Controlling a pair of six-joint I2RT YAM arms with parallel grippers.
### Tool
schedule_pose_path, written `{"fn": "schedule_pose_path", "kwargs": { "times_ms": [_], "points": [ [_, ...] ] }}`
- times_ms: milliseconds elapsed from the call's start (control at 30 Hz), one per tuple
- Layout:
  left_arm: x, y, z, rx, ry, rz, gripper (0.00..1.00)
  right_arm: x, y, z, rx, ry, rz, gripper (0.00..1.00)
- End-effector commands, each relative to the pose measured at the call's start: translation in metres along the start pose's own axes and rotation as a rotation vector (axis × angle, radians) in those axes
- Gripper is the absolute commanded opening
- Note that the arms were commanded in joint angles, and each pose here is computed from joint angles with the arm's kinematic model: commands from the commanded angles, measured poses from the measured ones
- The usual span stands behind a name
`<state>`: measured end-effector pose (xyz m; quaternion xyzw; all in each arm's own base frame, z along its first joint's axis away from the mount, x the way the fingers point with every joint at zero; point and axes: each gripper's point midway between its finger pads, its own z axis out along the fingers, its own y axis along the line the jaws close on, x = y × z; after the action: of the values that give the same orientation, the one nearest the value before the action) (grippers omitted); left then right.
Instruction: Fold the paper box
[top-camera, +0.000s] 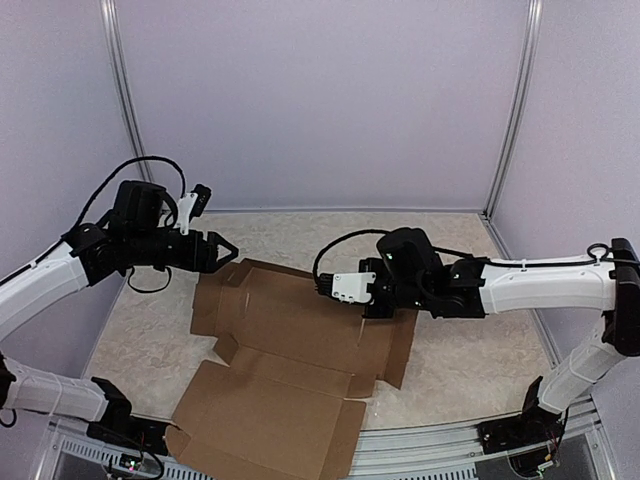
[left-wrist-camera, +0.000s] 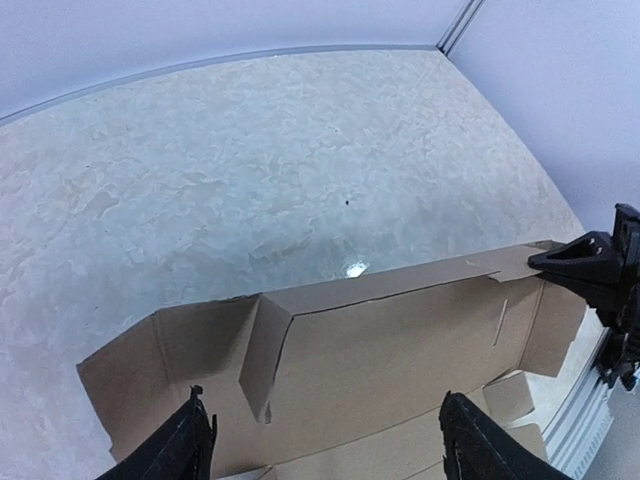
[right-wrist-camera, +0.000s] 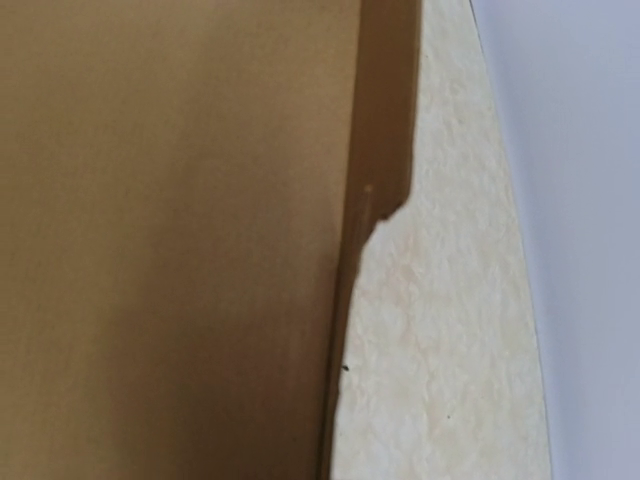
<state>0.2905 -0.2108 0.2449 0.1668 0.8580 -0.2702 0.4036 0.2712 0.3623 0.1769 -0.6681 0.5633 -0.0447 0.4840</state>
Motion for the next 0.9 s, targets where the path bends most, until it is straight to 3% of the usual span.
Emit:
{"fn": "schedule_pose_path", "kwargs": {
  "times_ms": [0,133,300,867],
  "points": [
    [-0.004,0.001,-0.013,-0.099,0.039,0.177,0.79,-0.008,0.002,-0.01,-0.023,-0.003,-0.033,0.0],
    [-0.003,0.005,-0.017,-0.2,0.068,0.268,0.81,-0.009,0.001,-0.013,-0.024,-0.005,-0.026,0.0],
    [0.019,0.009,0.005,-0.258,0.138,0.252,0.78,-0.013,0.0,-0.016,-0.017,-0.023,-0.011,0.0],
    [0.04,0.023,0.058,-0.336,0.226,0.201,0.46,-0.014,0.003,-0.016,-0.012,-0.038,0.02,0.0]
  ]
}}
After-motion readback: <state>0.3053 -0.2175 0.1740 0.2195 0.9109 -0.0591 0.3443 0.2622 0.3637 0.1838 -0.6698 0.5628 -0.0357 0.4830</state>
